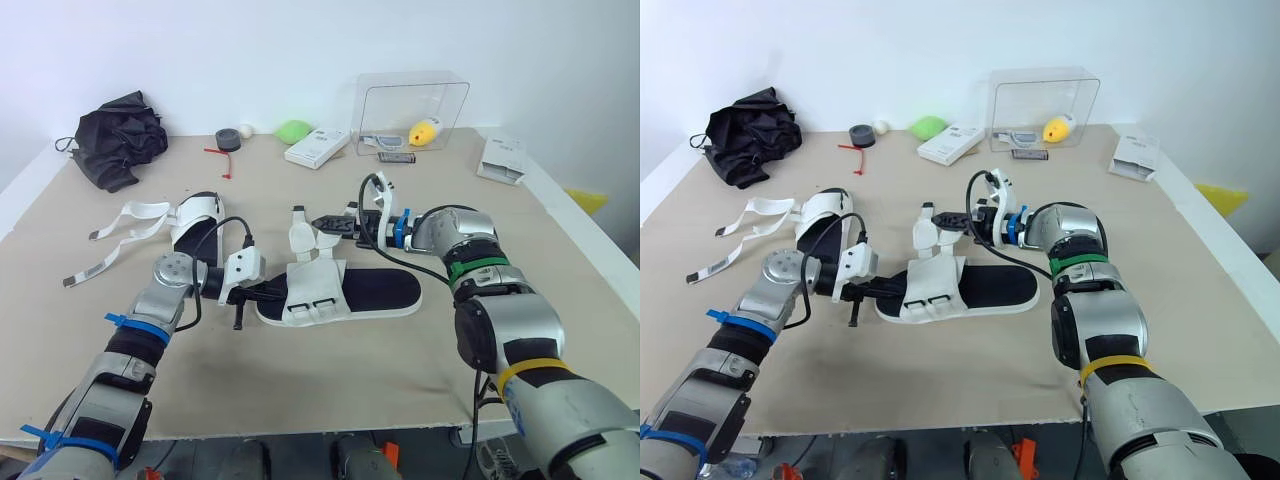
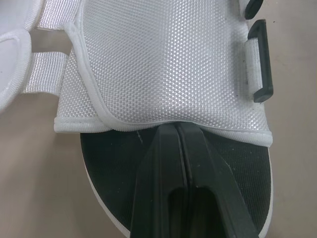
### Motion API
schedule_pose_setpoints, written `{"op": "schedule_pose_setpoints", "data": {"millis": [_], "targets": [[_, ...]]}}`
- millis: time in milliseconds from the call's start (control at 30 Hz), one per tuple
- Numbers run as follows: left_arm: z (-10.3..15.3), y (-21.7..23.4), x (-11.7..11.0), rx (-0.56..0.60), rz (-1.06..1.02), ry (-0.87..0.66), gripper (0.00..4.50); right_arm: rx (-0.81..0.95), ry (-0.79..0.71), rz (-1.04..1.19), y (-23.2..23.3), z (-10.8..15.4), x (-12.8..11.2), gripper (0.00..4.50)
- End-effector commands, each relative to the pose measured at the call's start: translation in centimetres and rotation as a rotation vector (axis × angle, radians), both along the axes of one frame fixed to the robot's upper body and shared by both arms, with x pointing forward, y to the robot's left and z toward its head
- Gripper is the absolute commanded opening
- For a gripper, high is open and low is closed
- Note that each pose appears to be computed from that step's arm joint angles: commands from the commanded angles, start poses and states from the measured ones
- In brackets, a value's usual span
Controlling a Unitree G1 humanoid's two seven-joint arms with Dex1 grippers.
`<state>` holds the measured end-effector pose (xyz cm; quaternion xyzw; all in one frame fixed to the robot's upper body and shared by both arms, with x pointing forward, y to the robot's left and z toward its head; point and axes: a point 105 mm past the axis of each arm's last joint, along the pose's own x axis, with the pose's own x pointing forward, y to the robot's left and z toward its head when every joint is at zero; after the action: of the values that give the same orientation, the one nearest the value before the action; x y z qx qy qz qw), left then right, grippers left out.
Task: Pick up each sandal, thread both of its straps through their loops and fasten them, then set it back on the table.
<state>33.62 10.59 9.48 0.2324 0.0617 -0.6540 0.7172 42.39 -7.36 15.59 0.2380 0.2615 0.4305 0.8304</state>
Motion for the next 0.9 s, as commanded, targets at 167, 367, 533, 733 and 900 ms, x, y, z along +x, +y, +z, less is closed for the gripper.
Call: {"op": "schedule_pose_setpoints", "data": {"millis": [167, 367, 533, 733, 900], "targets": [[-4.4, 1.2, -1.5, 0.123, 0.02, 0.147, 0.0, 0.046, -0.05, -0.076, 1.1, 1.0, 1.2, 4.47], [-4.3, 1.1, -1.5, 0.117, 0.024, 0.146, 0.0, 0.077, -0.066, -0.154, 1.5, 1.3, 2.1, 4.47], [-4.4, 1.1, -1.7, 0.115, 0.026, 0.15, 0.0, 0.08, -0.08, -0.198, 1.5, 1.7, 2.6, 4.47], [-4.6, 1.2, -2.0, 0.114, 0.032, 0.153, 0.0, 0.062, -0.075, -0.261, 1.2, 1.5, 3.1, 4.47], [-4.6, 1.2, -2.0, 0.112, 0.034, 0.155, 0.0, 0.057, -0.081, -0.251, 1.5, 1.3, 3.0, 4.47]]}}
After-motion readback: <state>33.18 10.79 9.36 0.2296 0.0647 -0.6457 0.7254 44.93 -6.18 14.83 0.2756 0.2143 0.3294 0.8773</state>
